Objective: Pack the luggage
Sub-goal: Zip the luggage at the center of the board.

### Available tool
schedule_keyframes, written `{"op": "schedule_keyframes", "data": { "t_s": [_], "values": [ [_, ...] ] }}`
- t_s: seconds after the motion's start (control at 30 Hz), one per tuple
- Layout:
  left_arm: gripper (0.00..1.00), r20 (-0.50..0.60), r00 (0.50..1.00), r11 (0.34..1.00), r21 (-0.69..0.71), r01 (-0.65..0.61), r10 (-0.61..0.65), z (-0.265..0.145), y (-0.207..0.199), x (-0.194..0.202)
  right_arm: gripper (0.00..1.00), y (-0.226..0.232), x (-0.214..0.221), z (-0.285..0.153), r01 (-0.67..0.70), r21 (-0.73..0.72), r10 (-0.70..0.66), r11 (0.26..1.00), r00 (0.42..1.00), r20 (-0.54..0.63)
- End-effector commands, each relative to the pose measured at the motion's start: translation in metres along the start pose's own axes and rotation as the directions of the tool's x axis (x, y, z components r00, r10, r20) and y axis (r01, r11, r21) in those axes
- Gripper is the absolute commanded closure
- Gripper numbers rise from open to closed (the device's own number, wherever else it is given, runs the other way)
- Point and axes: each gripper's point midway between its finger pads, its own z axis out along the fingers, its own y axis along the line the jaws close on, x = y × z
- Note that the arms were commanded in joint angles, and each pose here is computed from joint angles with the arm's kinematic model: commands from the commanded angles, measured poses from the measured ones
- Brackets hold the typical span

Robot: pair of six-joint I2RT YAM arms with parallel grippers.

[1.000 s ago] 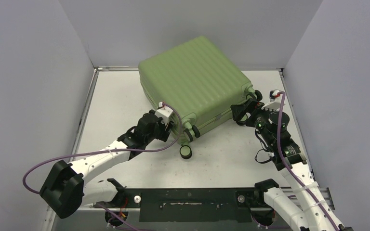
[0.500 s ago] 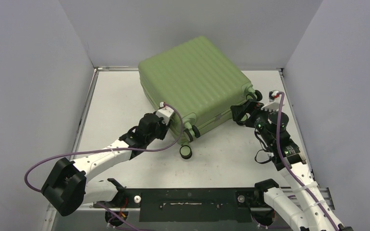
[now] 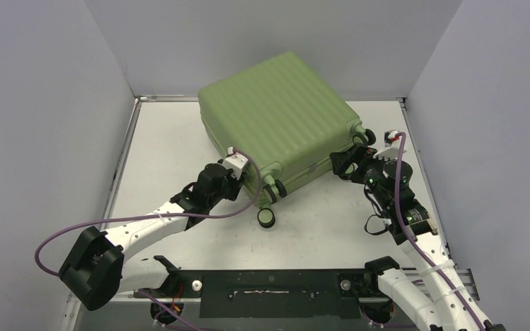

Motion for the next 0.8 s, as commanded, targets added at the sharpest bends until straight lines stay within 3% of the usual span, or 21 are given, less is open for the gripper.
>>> {"op": "schedule_keyframes", "data": {
  "t_s": [0.0,0.3,0.77],
  "values": [
    [0.57,0.105,0.994,0.997,0.081,0.021,-0.029,-0.002,-0.013,-0.025,0.07,-0.002,0.001,0.001,0.012,0.005,-0.012,1.0,1.0,0.014],
    [0.54,0.115,0.993,0.991,0.135,0.006,-0.021,0.0,-0.022,-0.025,0.07,-0.003,0.006,0.003,0.009,0.001,-0.009,1.0,1.0,0.004],
    [0.75,0.183,0.971,0.977,0.176,0.119,-0.151,0.004,-0.007,-0.04,0.07,-0.005,0.01,0.003,0.003,0.003,-0.003,1.0,1.0,-0.001]
  ]
}}
